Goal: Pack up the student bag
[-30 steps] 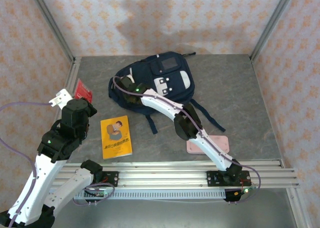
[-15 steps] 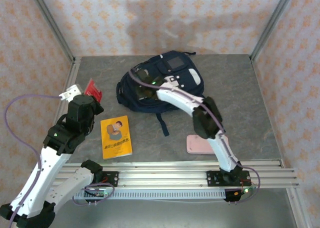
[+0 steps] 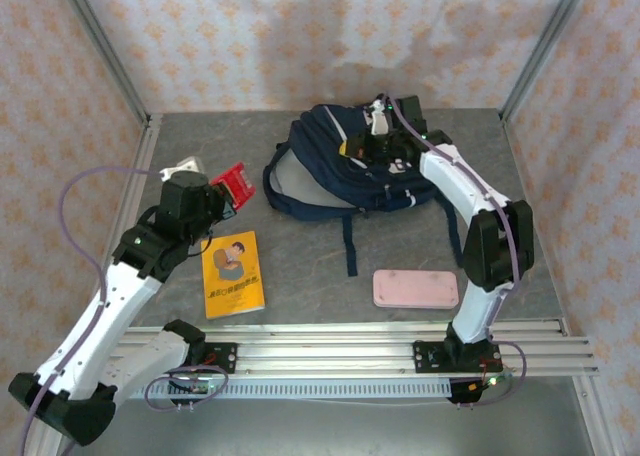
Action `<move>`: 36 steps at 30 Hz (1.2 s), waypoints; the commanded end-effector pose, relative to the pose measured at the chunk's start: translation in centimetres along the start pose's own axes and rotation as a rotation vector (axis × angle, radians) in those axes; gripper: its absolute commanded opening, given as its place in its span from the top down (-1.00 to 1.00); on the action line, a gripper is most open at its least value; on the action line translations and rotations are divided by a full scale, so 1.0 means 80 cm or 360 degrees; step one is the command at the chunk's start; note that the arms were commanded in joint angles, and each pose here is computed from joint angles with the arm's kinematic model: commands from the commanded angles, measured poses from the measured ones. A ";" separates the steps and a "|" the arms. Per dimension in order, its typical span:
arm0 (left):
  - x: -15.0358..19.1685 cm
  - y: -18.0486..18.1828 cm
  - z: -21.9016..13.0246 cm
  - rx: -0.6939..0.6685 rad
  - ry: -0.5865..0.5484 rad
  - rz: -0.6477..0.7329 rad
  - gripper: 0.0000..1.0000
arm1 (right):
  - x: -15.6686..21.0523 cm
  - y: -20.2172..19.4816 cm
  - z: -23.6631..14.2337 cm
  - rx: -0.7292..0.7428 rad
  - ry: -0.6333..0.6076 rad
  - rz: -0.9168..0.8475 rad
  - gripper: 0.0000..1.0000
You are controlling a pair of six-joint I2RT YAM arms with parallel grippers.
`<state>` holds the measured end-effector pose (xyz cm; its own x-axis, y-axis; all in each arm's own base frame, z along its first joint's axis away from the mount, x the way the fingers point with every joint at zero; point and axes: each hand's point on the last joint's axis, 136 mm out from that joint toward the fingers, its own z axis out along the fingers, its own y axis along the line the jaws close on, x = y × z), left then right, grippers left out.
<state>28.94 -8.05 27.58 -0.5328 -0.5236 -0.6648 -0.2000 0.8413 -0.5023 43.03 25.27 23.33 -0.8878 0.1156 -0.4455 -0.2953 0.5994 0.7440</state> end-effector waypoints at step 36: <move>0.101 -0.210 0.277 0.0820 0.0588 -0.0737 1.00 | 0.005 0.111 -0.097 -0.0943 0.0050 -0.0036 1.00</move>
<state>44.84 -27.32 17.48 -0.7369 -0.6641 -0.1261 -0.1638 0.3564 -0.9199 39.90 24.26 27.81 -0.9556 0.1462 -0.2559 -0.2342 0.1502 0.9605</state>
